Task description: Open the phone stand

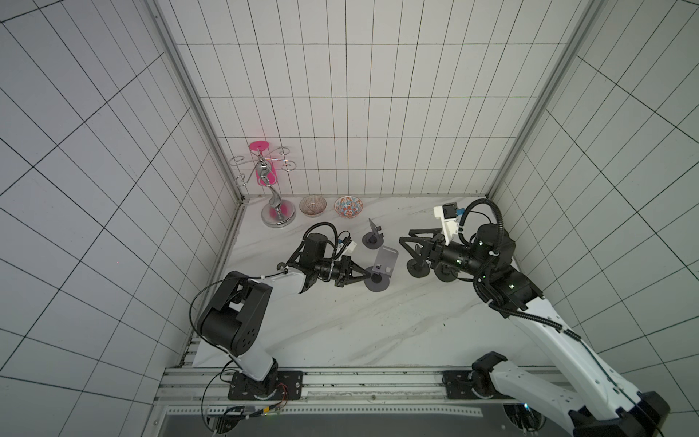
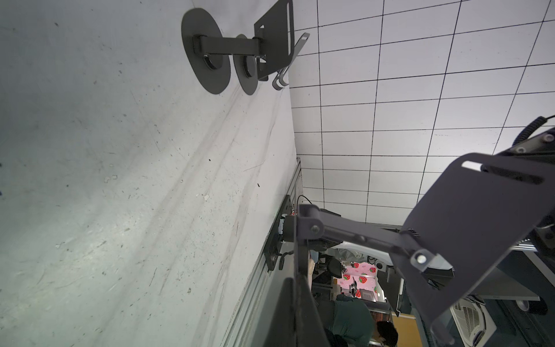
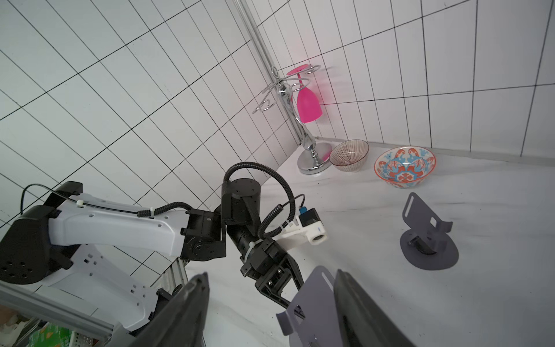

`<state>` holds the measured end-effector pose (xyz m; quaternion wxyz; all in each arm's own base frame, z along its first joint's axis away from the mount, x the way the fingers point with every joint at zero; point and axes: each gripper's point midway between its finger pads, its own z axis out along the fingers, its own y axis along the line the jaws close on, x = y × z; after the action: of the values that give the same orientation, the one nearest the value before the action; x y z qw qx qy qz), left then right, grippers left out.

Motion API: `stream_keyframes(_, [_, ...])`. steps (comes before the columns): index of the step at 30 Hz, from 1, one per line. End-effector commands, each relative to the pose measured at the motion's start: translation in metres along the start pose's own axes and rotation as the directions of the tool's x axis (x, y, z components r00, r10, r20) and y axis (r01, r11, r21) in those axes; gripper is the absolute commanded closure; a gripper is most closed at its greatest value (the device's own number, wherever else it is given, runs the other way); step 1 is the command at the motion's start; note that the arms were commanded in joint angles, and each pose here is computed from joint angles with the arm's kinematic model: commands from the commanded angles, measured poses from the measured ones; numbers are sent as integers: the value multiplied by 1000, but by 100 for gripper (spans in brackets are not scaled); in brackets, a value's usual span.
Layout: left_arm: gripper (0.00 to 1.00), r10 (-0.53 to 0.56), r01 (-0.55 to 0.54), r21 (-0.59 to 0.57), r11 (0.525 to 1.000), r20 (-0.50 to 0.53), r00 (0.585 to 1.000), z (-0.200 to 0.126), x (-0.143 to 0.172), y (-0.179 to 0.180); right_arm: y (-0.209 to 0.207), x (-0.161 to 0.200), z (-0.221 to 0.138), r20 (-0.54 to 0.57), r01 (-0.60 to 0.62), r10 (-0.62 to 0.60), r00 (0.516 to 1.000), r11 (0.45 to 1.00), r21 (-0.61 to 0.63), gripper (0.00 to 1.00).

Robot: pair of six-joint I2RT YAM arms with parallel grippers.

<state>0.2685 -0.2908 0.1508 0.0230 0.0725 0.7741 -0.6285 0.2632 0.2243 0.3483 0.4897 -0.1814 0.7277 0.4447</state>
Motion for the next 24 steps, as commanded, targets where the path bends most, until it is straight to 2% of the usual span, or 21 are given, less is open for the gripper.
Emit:
stream_keyframes(1, [100, 115, -117, 61, 991, 23, 993, -2, -2, -16, -24, 36, 2, -64, -78, 81, 995, 996, 50, 25])
stream_keyframes(3, [100, 153, -154, 70, 986, 26, 988, -2, 1, -16, -28, 44, 4, -85, -92, 95, 992, 995, 41, 20])
stream_keyframes(7, [100, 177, -179, 81, 980, 34, 984, -1, 0, -13, -40, 58, 5, -92, -120, 125, 988, 991, 55, 19])
stream_keyframes(10, [100, 182, -184, 88, 979, 34, 983, 2, -1, -14, -41, 63, 9, -88, -169, 167, 982, 985, -17, 18])
stream_keyframes(13, [100, 185, -185, 98, 978, 19, 983, 4, 2, -16, -42, 69, 21, -121, -200, 191, 974, 977, -73, 18])
stream_keyframes(18, [100, 180, -178, 106, 978, -9, 984, 10, 8, -17, -37, 65, 33, -106, -197, 182, 978, 968, -158, 18])
stream_keyframes(24, [100, 168, -165, 107, 980, -22, 986, 16, 5, -14, -36, 66, 40, -132, -183, 160, 978, 965, -190, 23])
